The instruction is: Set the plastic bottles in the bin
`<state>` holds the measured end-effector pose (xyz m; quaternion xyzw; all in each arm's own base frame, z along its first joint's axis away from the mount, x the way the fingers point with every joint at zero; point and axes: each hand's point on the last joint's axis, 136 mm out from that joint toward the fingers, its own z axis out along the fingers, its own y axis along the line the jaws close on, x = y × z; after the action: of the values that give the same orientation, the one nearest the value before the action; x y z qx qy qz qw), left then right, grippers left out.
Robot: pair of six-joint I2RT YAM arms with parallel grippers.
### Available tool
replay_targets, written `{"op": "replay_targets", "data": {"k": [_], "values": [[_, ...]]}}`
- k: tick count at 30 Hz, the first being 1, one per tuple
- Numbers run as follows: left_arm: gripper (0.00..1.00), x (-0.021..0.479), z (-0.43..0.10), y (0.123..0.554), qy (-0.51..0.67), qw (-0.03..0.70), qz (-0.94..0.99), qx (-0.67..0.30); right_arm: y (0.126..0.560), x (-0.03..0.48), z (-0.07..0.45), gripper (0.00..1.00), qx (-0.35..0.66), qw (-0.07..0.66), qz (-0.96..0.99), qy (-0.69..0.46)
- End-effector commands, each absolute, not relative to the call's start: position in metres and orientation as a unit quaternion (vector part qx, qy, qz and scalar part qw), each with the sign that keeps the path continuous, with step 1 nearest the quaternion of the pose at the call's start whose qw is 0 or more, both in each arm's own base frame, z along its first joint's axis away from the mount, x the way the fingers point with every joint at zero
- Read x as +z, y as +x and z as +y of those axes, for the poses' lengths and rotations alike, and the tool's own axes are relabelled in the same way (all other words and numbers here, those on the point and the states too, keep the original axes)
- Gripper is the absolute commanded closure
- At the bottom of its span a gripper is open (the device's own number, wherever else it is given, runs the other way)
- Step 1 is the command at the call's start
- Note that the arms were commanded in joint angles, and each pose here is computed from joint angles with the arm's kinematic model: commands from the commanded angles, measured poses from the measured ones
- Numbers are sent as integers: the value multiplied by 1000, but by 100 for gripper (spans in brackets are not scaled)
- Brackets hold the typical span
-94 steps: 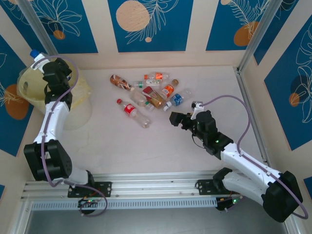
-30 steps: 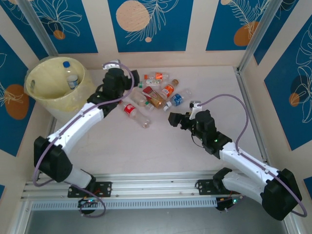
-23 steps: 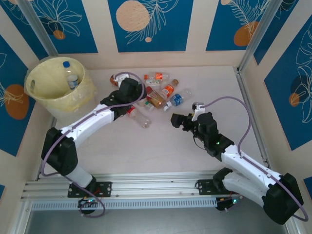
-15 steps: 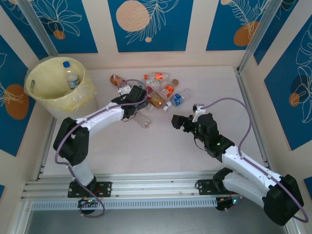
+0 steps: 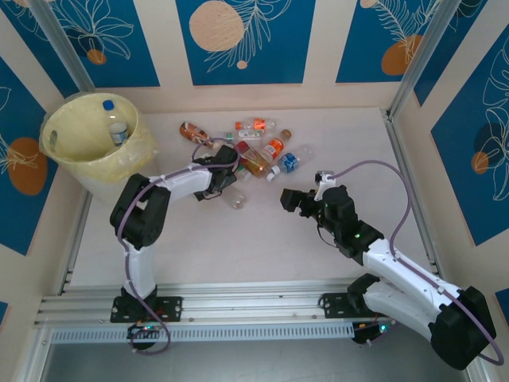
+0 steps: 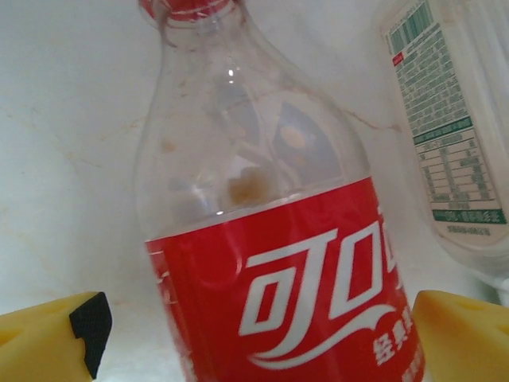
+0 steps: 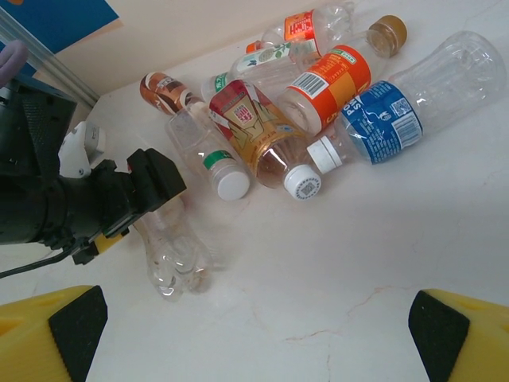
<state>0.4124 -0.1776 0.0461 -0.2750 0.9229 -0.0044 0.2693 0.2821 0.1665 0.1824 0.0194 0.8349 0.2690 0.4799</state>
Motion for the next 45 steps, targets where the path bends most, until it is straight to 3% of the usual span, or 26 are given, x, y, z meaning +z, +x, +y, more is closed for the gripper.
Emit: {"op": "replay_targets", "data": {"k": [1, 12, 27, 45], "values": [[7, 38, -184, 421, -281, 271, 920, -27, 281, 184, 163, 0, 270, 482, 833, 28], [34, 22, -176, 419, -235, 328, 914, -45, 282, 186, 162, 1, 268, 483, 833, 32], [58, 38, -186, 418, -135, 354, 920, -99, 283, 191, 164, 0, 277, 482, 830, 39], [63, 141, -219, 414, -12, 445, 872, -204, 284, 198, 167, 0, 286, 492, 822, 30]]}}
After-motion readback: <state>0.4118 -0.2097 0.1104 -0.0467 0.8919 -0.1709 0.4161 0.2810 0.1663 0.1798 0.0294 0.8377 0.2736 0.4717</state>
